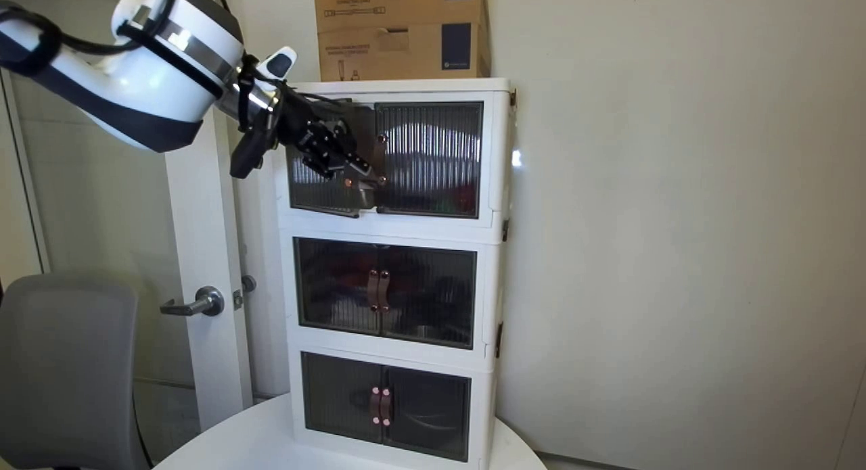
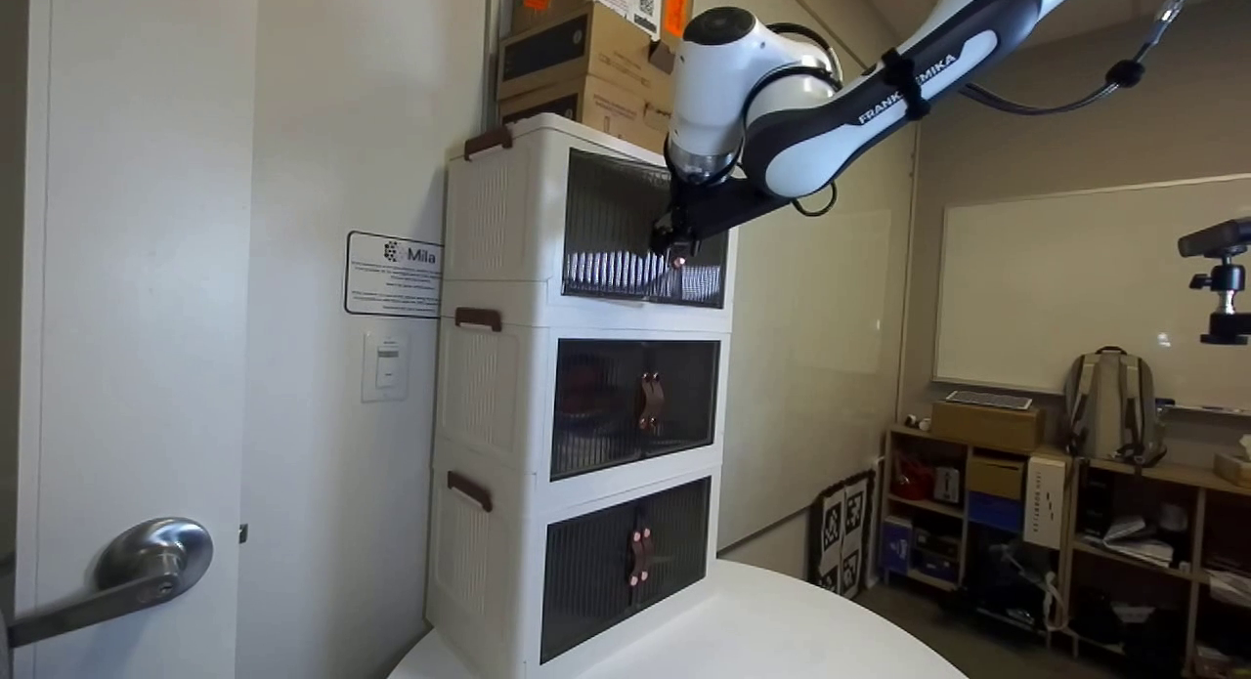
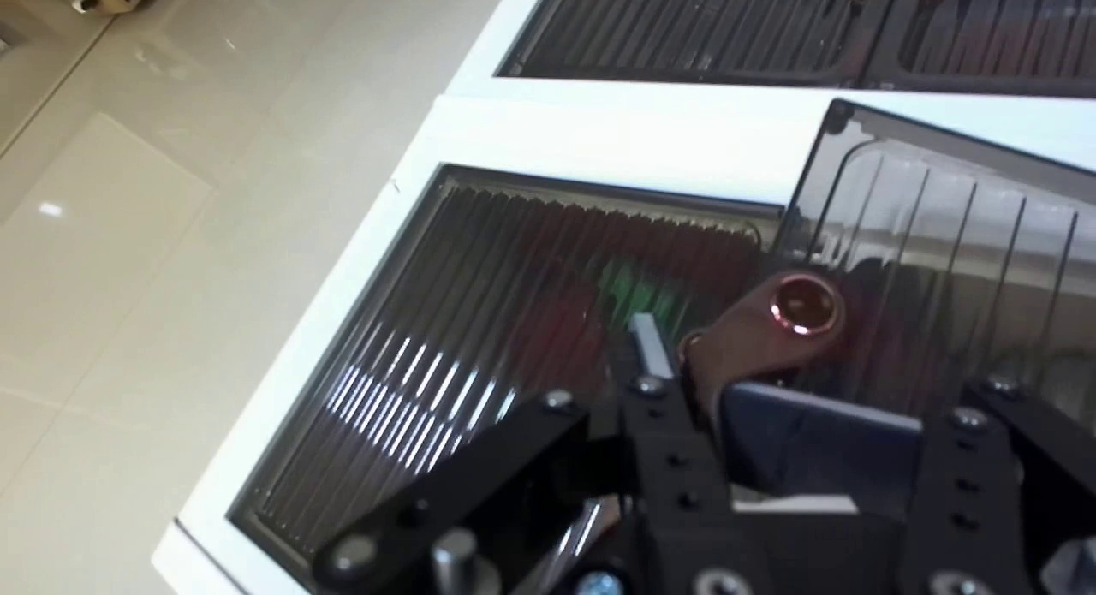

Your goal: Open the doors of the topmost shelf

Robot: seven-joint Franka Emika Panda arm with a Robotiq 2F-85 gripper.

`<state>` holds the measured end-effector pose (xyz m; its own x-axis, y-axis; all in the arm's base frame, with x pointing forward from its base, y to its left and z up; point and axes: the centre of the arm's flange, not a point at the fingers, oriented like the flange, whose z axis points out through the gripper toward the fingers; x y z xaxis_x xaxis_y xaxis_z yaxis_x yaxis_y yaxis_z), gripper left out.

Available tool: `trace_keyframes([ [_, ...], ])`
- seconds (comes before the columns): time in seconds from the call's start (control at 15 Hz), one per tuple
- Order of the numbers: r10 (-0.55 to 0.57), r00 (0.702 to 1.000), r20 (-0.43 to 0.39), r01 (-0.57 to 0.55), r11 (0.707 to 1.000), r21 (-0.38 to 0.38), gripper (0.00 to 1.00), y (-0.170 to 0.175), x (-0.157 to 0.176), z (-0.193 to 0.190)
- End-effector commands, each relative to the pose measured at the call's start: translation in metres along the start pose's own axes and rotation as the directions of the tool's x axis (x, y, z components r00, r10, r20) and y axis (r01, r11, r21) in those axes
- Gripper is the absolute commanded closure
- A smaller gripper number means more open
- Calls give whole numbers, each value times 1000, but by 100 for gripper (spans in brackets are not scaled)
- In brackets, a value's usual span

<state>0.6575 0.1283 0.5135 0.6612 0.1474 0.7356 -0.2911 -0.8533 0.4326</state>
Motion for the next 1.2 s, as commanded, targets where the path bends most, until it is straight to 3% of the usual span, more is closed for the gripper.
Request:
trace_keyframes([
  [0.0,-46,998,52,45,999,15,91,17,-40,-13],
  [0.13,-62,996,60,59,997,40,91,17,-45,-25],
  [0.4,-136,984,114,109,970,217,91,15,-57,-69],
  [0.6,-193,973,129,137,926,352,91,16,-64,-107],
  [0.8,-256,957,135,163,863,477,91,11,-71,-137],
  [1.13,-322,940,114,203,793,574,91,1,-71,-154],
])
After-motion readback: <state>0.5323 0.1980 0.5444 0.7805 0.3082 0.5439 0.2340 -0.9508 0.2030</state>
